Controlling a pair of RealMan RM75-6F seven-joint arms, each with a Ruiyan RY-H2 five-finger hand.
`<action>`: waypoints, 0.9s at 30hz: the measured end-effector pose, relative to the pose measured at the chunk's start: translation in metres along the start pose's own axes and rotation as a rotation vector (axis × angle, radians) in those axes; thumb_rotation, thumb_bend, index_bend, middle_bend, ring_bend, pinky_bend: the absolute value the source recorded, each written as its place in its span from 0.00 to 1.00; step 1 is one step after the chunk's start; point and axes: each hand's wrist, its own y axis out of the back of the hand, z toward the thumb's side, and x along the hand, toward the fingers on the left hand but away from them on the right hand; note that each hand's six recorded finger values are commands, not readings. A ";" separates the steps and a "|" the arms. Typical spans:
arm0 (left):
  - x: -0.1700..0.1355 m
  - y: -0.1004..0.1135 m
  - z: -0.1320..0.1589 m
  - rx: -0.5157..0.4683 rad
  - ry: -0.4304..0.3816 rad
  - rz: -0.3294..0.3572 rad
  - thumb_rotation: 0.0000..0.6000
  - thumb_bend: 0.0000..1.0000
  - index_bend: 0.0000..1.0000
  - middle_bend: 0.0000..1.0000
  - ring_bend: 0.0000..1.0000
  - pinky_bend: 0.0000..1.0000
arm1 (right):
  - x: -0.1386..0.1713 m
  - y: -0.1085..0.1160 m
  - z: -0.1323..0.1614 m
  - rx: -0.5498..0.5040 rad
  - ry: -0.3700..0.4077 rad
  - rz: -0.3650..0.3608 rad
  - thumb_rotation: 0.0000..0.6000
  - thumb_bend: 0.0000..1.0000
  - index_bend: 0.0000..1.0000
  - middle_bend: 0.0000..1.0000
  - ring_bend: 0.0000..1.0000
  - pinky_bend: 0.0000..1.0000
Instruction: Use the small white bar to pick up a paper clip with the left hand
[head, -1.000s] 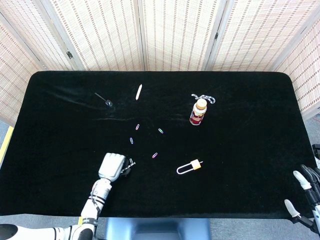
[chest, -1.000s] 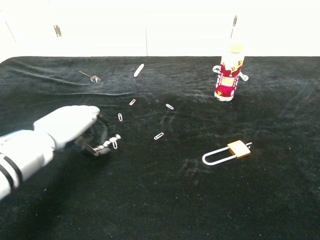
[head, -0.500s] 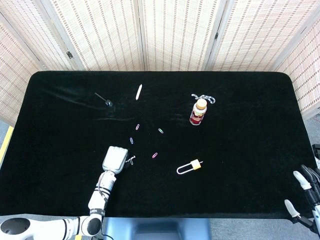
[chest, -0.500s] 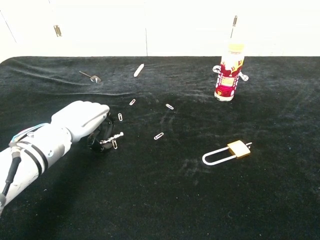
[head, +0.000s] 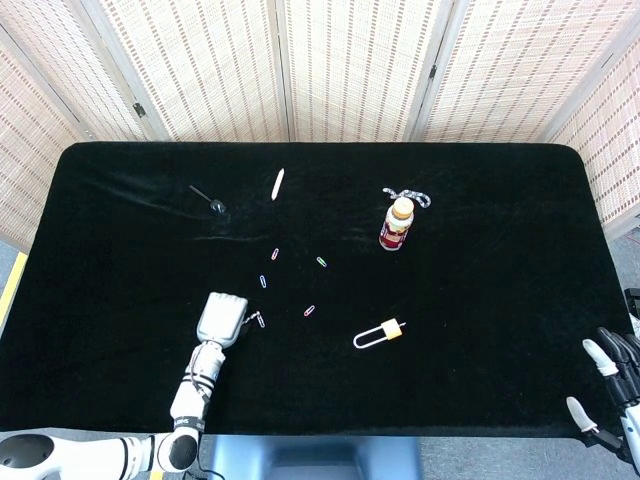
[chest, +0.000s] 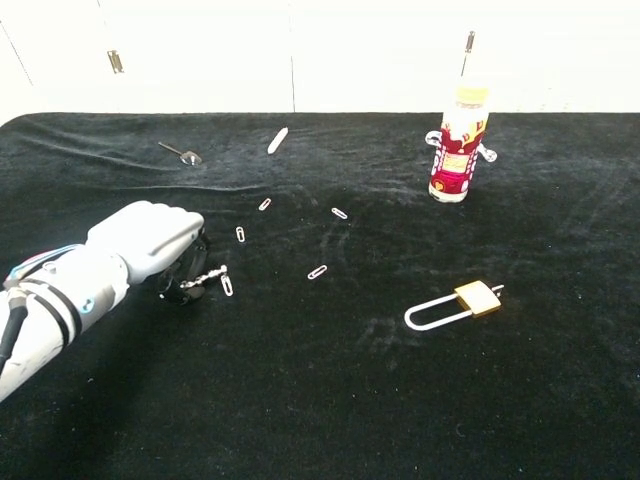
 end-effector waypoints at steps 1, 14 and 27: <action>-0.002 -0.001 0.001 0.002 -0.003 -0.002 1.00 0.57 0.84 1.00 1.00 1.00 | 0.000 0.000 0.000 0.000 0.001 0.000 1.00 0.36 0.00 0.00 0.00 0.00; -0.010 0.002 0.007 -0.010 -0.007 0.016 1.00 0.58 0.84 1.00 1.00 1.00 | 0.005 0.002 0.003 -0.003 0.023 -0.006 1.00 0.36 0.00 0.00 0.00 0.00; -0.012 0.058 -0.043 -0.079 0.081 0.090 1.00 0.58 0.84 1.00 1.00 1.00 | -0.002 -0.005 0.004 0.013 0.010 0.016 1.00 0.36 0.00 0.00 0.00 0.00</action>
